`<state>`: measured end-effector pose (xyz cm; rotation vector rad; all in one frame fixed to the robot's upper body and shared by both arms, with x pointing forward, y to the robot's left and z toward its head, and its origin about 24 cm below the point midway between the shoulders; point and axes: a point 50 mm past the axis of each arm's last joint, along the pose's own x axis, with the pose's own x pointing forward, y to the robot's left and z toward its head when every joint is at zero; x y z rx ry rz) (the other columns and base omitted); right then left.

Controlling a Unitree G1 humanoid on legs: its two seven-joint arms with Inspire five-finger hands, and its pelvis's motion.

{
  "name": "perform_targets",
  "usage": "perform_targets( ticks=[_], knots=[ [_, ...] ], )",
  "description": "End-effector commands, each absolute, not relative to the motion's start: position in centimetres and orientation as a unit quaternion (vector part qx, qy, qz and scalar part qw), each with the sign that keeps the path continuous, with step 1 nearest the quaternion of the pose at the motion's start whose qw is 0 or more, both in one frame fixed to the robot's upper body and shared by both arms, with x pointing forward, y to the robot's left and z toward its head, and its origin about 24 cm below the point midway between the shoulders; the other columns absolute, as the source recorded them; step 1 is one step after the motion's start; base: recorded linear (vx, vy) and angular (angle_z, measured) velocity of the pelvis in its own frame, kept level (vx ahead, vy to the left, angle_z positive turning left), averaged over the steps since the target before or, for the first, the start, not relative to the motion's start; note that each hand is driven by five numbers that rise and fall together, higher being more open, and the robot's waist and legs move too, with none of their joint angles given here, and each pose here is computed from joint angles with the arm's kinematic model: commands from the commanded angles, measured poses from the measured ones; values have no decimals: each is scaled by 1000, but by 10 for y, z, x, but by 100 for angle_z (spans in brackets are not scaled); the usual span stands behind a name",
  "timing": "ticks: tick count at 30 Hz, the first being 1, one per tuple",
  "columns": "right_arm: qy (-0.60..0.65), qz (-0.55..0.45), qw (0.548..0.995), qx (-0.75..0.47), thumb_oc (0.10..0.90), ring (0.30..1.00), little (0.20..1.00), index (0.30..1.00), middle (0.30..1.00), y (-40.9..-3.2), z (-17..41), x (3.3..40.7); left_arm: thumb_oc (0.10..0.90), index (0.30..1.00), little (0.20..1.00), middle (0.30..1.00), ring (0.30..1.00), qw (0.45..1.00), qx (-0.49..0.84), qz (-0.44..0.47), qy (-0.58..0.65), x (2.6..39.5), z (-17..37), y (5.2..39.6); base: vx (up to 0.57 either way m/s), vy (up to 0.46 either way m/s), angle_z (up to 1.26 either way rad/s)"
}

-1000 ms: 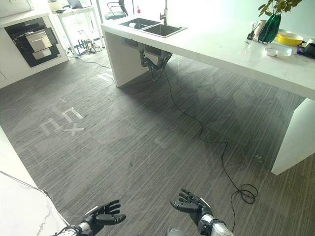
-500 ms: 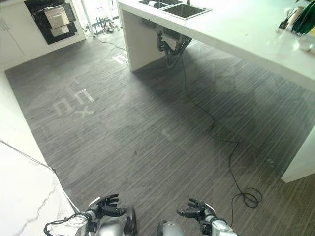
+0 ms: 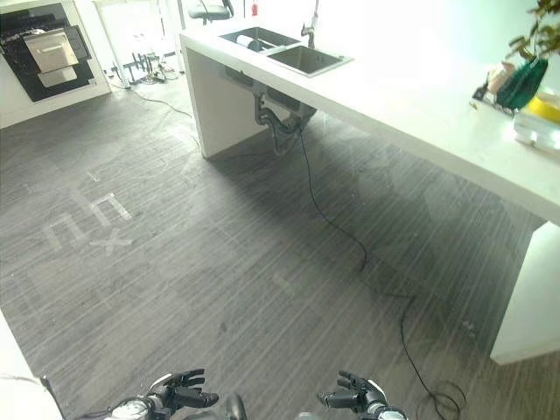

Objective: Place the dishes in the dishwasher.

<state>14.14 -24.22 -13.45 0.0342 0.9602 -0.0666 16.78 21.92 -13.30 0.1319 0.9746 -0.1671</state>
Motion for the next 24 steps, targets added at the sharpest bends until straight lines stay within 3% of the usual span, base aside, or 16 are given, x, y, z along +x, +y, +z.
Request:
perform_targets(
  ticks=[1, 7, 14, 24],
  knots=[
    [416, -50, 908, 24, 800, 900, 900, 900, 900, -251, -124, 155, 800, 900, 900, 900, 900, 898, 54, -81, 428, 176, -124, 225, 408, -209, 46],
    [425, -83, 901, 37, 800, 900, 900, 900, 900, -268, -127, 137, 800, 900, 900, 900, 900, 890, 44, -102, 443, 173, -128, 215, 535, -293, 100],
    [415, -80, 906, 5, 800, 900, 900, 900, 900, -281, -118, 145, 800, 900, 900, 900, 900, 895, 29, -108, 433, 170, -130, 207, 361, -208, -6],
    [419, -84, 904, -16, 800, 900, 900, 900, 900, -276, -119, 151, 800, 900, 900, 900, 900, 884, 34, -117, 451, 159, -135, 212, 366, 154, -46]
  ],
)
